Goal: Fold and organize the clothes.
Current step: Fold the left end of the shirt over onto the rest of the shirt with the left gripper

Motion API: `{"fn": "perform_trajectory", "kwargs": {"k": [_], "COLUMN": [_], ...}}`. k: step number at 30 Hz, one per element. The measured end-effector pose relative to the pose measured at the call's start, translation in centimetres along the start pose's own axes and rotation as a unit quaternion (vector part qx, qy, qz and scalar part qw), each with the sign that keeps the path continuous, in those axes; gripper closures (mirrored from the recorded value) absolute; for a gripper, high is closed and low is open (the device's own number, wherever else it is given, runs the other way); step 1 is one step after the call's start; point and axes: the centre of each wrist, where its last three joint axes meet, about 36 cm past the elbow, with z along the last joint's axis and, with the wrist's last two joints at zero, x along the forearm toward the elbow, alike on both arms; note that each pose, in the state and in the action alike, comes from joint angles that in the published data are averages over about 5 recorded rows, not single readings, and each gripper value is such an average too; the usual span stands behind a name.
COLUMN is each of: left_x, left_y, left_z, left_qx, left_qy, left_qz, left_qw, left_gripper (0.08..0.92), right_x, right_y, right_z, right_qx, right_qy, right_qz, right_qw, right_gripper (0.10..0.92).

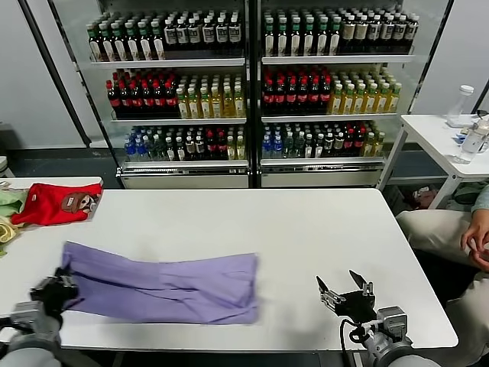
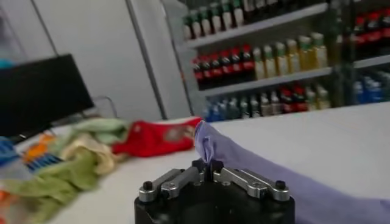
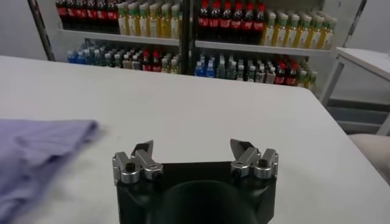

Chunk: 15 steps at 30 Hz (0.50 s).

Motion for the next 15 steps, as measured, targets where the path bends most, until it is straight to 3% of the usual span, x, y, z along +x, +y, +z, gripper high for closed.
{"fn": "perform_trajectory", "kwargs": {"k": [3,5,15], "left_x": [0.7,1.5,4.4], "left_y": [-0.1,-0.9,-8.1], "left_z": [-1.0,-1.8,-3.6], "left_qx": [0.009,0.028,0.136], "left_qy": [-0.008,-0.012,0.0], "left_qz": [0.011,0.035,0.215], "left_qw": [1.0,0.999,0.967], "left_gripper": [0.887,0.887,0.887], "right_x": [0.1,0.2,0.4], "right_y": [-0.1,-0.1,0.0], "right_z": [-0.1,-0.1,0.0], "right_qx": [0.001,0.001,0.0], "right_qy": [-0.001,-0.001,-0.001], "right_qz": [0.002,0.003,0.009], "right_qw": [1.0,1.0,1.0], "right_gripper": [0.2,0.2,0.2]}}
